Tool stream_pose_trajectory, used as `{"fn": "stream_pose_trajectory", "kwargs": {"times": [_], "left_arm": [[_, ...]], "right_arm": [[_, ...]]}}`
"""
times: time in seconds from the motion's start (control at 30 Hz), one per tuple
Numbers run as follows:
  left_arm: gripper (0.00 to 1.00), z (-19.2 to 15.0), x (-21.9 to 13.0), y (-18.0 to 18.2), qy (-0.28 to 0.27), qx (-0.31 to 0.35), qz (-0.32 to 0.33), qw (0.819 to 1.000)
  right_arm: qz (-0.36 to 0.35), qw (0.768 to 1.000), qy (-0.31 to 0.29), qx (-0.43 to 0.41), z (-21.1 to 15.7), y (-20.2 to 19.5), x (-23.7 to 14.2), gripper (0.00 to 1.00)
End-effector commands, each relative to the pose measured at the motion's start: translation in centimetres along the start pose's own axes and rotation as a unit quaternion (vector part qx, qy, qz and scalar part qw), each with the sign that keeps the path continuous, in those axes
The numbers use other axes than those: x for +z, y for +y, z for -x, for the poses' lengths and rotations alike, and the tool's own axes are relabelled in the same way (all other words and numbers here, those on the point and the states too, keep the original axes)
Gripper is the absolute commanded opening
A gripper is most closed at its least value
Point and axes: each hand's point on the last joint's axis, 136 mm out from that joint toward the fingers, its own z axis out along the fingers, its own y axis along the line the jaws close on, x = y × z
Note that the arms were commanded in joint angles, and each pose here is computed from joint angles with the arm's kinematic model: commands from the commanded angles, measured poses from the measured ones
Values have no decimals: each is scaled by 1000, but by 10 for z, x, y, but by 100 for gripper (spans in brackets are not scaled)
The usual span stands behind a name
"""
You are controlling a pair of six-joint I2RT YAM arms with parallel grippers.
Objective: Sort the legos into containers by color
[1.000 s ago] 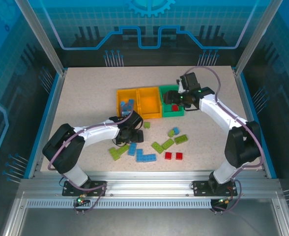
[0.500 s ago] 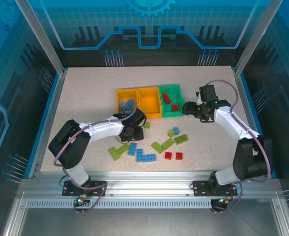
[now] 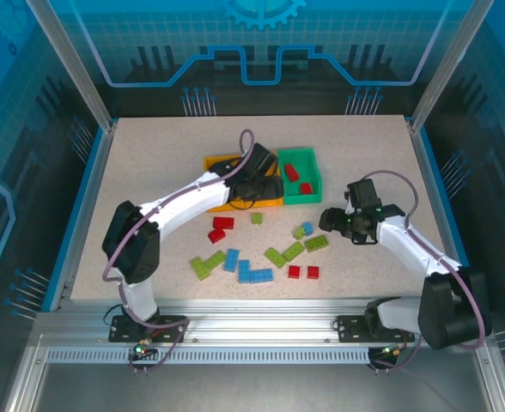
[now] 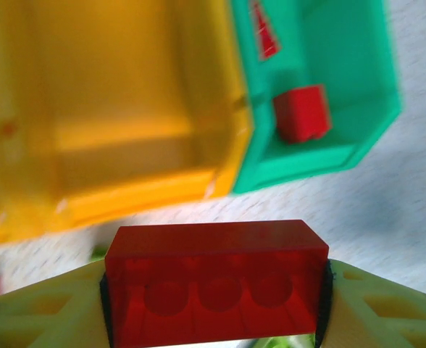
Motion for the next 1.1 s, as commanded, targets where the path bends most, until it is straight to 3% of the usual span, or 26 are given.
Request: {"fn": "stream_pose_trajectory", "kwargs": {"times": [0.0, 0.23, 0.47, 0.67, 0.73, 1.07], "left_arm": [[63, 9, 17, -26, 16, 42, -24, 999], [64, 38, 63, -64, 15, 61, -52, 997], [69, 45, 88, -69, 23, 42, -66, 997], [81, 49, 84, -75, 17, 32, -79, 996], [99, 50, 78, -75, 15, 29, -80, 996], [99, 43, 42, -58, -4, 30, -66, 997]], "right_arm": [[-25, 999, 23, 24, -25, -6, -3, 79], [-42, 997, 55, 28, -68, 1, 2, 75], [-66, 994, 85, 16, -100, 3, 12, 72], [-69, 993, 97, 3, -113, 8, 19, 66], [-74, 992, 103, -5, -115, 9, 20, 64], [-73, 991, 113, -21, -126, 20, 19, 61]]}}
